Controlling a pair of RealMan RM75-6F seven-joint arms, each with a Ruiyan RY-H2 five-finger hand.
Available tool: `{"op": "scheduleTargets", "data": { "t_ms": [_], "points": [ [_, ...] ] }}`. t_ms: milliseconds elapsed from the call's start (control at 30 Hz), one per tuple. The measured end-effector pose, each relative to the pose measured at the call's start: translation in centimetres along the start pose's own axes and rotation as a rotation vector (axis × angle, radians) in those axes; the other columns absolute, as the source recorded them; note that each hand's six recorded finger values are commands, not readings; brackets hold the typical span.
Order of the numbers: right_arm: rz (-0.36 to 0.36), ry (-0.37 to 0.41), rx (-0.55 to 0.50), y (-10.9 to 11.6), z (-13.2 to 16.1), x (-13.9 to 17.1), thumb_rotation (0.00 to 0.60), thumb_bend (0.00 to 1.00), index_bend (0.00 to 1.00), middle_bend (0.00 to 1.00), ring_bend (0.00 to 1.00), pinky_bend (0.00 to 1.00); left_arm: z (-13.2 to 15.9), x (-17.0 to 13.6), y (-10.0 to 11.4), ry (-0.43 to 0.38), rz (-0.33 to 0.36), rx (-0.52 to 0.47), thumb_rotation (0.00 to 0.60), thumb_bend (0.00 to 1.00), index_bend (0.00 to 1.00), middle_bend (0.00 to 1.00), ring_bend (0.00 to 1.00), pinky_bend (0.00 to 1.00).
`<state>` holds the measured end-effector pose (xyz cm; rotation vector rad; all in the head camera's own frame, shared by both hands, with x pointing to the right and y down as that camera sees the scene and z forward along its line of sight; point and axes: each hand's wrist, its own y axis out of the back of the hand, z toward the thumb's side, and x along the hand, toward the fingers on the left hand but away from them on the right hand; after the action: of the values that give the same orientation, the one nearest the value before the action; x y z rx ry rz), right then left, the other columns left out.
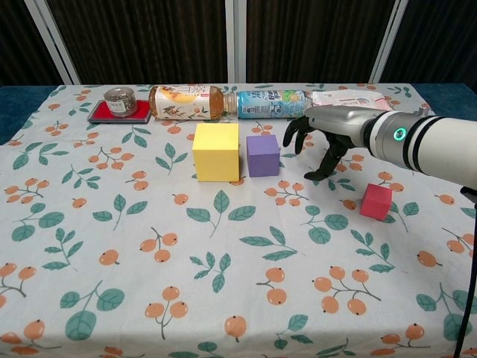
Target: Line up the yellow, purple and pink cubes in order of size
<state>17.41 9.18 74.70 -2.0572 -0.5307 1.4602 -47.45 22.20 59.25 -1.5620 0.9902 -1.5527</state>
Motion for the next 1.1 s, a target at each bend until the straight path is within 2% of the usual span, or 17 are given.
{"op": "scheduleTargets", "data": {
  "t_ms": [1100],
  "points": [
    [0.016,0.035,-0.003,-1.2,2.0,-0.7,0.6,0.19,0.24,0.29,0.06,0.04,-0.3,-0.1,0.0,0.007,0.001,0.004,0.6,0.01,0.26,0.25,0.14,0.19]
  ]
}}
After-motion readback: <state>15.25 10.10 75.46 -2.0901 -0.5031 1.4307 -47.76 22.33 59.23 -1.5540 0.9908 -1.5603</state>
